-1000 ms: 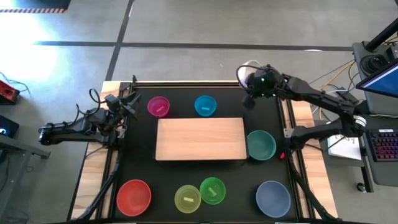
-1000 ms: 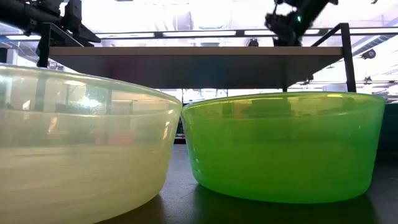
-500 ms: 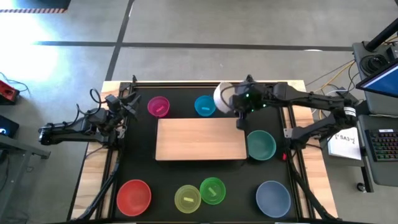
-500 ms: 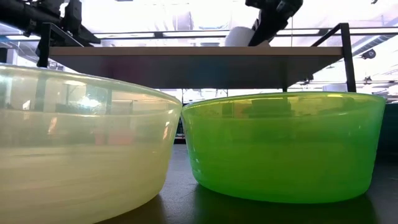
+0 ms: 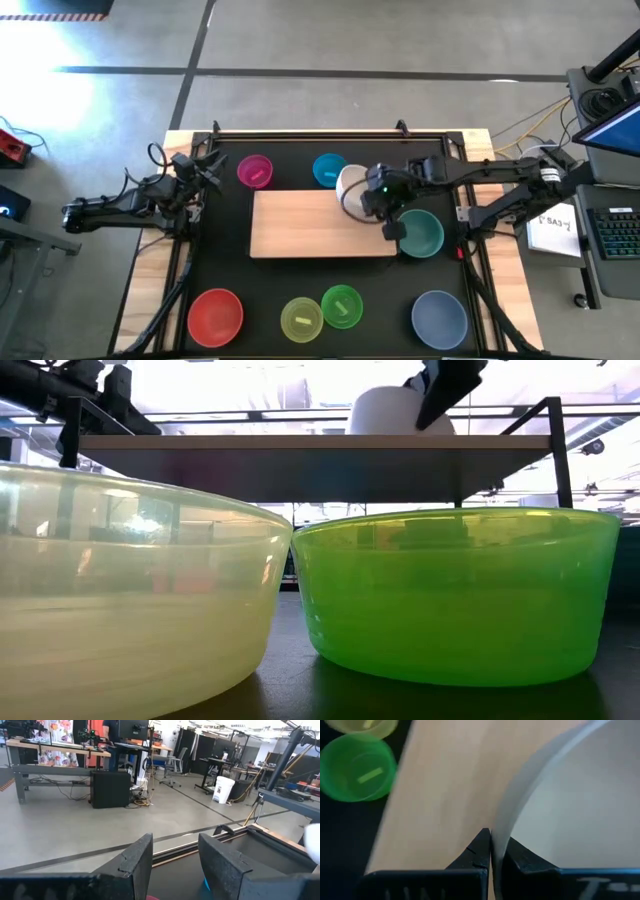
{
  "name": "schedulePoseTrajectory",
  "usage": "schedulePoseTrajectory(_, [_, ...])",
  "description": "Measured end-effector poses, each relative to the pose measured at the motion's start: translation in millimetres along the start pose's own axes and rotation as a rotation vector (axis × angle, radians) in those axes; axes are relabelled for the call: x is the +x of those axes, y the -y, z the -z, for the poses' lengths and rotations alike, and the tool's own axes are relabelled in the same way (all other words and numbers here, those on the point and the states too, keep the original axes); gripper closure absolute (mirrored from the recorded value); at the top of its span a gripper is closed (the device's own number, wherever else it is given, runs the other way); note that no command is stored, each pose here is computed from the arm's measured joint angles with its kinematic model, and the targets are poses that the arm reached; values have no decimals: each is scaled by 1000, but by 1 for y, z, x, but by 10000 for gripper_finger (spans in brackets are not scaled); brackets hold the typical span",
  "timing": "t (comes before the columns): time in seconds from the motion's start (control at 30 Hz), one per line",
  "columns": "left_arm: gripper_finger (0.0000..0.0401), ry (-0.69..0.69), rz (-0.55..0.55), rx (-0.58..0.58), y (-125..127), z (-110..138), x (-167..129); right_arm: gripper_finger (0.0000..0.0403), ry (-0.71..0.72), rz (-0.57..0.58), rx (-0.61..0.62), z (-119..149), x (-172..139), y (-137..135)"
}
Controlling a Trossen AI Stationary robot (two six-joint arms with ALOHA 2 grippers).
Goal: Place and stack bowls onto a shelf
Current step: Put the large white bowl on the shelf
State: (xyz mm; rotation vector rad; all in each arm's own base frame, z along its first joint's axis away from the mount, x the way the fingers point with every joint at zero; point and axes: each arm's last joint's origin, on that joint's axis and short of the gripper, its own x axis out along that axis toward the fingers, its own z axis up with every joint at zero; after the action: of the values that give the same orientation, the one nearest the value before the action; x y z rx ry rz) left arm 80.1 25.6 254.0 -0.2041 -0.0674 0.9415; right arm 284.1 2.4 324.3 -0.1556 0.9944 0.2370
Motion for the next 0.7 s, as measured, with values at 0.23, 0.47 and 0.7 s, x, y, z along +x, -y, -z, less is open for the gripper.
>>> schedulePoseTrajectory(0.23, [259, -2, -1, 3, 0, 0, 0, 393, -14, -93, -40, -8, 9, -26])
schedulePoseTrajectory(0.47, [259, -4, -1, 5, 0, 1, 0, 387, -30, -91, 27, -7, 9, -31])
schedulePoseTrajectory(0.7, [259, -5, -1, 6, 0, 1, 0, 331, -56, -96, 98, -2, 3, -32])
